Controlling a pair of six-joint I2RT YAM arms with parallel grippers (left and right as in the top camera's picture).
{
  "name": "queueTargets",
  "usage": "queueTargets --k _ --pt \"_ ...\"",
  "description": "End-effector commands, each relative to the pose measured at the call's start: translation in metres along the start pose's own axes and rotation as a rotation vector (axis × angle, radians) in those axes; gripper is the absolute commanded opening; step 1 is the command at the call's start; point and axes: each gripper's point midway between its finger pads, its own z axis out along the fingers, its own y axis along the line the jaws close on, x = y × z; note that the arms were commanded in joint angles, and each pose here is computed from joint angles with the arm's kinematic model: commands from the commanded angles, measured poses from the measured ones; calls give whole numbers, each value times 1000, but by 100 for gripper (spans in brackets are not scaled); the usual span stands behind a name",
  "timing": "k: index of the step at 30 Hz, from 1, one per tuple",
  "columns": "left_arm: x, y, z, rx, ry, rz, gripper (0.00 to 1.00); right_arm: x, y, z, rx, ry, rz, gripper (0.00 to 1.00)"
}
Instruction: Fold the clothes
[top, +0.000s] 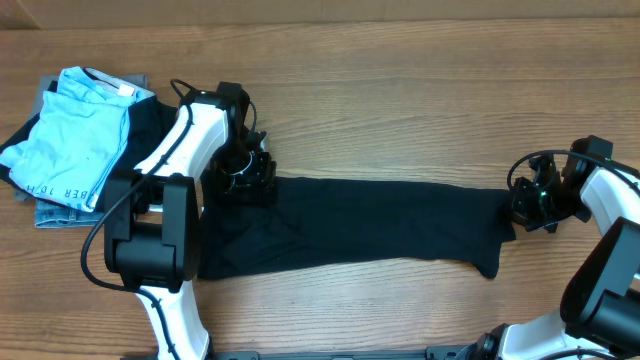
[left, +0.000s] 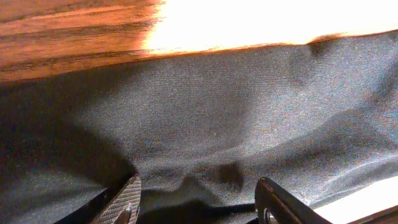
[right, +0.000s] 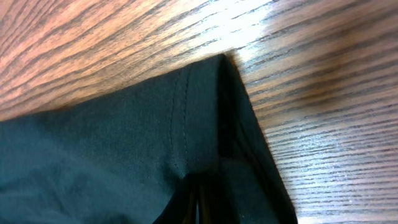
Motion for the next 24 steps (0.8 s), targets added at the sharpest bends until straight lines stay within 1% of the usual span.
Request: queueTargets --k 1,11,17,21,24 --pt "2 -1 -1 1 -3 2 62 -11 5 -6 -25 -27 -6 4" --pt "2 -1 -1 0 -4 2 62 -62 34 -53 -99 -174 -71 4" --pt "1 3 -1 -19 -5 -1 62 -85 49 -59 -172 -269 -125 4" --pt "1 5 -1 -34 -6 -6 62 -98 54 -63 -177 -325 -162 4" --pt "1 5 -1 -34 -6 -5 62 -100 57 -62 -176 -334 -176 4"
